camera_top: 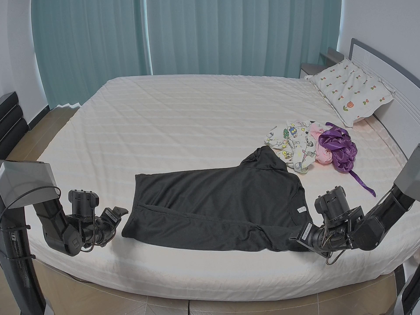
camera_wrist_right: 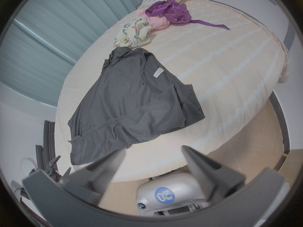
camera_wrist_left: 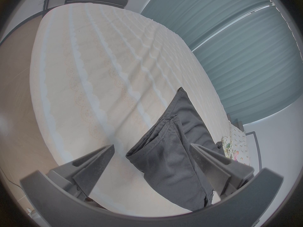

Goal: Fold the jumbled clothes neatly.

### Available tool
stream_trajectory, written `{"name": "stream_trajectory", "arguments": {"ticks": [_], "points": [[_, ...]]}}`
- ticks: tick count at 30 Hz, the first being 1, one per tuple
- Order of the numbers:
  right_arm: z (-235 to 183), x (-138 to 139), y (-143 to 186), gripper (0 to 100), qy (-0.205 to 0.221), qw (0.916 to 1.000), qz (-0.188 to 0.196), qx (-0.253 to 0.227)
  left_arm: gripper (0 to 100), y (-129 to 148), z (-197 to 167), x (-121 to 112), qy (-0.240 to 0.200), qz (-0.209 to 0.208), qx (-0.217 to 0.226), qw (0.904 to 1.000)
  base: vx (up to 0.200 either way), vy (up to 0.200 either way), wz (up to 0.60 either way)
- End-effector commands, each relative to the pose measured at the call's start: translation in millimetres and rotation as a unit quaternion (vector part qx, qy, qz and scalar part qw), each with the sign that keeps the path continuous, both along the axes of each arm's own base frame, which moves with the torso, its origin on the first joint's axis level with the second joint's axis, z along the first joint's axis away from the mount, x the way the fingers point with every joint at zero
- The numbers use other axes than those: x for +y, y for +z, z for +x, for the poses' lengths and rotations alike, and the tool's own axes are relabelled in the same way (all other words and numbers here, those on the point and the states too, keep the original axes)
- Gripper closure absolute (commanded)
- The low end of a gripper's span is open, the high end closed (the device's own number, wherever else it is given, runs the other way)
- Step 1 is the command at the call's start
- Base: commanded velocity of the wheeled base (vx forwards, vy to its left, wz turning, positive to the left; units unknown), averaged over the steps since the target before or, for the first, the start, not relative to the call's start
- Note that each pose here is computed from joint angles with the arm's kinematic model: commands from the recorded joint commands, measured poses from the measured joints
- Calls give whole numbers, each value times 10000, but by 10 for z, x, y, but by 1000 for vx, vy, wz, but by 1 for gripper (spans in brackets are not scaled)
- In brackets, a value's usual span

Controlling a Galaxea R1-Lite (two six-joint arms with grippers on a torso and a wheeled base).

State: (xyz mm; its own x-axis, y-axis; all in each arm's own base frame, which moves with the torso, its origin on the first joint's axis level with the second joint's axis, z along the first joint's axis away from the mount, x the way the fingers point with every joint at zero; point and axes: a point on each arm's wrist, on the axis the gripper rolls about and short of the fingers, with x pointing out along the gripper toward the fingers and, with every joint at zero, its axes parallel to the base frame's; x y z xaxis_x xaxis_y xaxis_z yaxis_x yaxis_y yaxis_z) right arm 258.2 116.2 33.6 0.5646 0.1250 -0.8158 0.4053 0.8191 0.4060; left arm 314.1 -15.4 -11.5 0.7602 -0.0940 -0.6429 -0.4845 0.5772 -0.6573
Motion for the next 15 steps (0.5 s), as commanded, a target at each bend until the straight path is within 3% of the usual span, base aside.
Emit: {"name": "stream_trajectory", "arguments": {"ticks": [1,6,15], "points": [[-81,-24,-1,0,53,10000,-50,49,0,-5,0,1,3,-1,6,10000,0,0,0],[-2,-136,-64,0,-46,9998,-125,119,0,0,1,1,3,-1,-1,10000,0,0,0],[436,-285,-403,0,16,9988,-107,-484,0,0,1,1,8,-7,-1,10000,0,0,0]]}}
